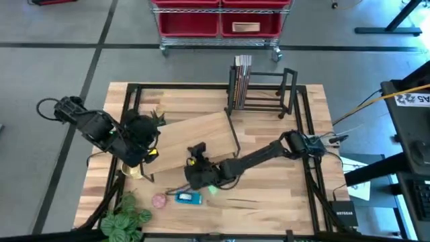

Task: Stock shelves
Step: Move the shelf to the top right

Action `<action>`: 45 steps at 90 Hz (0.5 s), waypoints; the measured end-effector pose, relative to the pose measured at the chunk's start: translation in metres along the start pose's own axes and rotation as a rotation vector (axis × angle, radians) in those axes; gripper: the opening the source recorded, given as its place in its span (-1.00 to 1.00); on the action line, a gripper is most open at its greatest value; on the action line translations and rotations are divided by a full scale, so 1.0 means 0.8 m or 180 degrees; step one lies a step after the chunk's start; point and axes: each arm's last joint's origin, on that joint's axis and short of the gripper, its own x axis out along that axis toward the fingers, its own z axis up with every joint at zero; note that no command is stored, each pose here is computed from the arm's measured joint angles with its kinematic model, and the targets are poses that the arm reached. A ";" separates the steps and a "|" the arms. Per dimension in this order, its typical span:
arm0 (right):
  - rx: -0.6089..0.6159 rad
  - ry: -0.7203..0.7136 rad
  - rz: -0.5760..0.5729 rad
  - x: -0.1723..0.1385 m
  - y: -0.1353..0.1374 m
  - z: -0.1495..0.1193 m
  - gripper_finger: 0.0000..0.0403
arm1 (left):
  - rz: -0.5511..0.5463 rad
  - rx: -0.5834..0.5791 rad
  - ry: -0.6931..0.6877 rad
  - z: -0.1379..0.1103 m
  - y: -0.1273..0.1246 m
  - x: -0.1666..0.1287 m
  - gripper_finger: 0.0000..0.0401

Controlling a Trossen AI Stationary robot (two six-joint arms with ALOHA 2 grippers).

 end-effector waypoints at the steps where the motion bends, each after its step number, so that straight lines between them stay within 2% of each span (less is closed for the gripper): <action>1: -0.0004 0.0005 -0.0003 0.001 0.000 0.000 0.20 | 0.0005 0.0005 -0.0002 0.000 0.000 0.000 -1.00; 9: 0.0034 0.0049 -0.0075 0.012 -0.002 -0.003 0.04 | 0.0036 0.0029 -0.0007 -0.003 -0.002 0.004 -1.00; 32: 0.0156 -0.0002 -0.0470 0.023 -0.020 0.004 -0.62 | 0.0062 0.0044 -0.0025 -0.004 -0.003 0.006 -1.00; 39: 0.0094 -0.0004 -0.0562 0.027 -0.026 0.005 -0.72 | 0.0070 0.0041 -0.0043 -0.004 -0.003 0.006 -1.00; 45: 0.0095 -0.0008 -0.0620 0.031 -0.030 0.005 -0.72 | 0.0076 0.0037 -0.0062 -0.003 -0.002 0.005 -1.00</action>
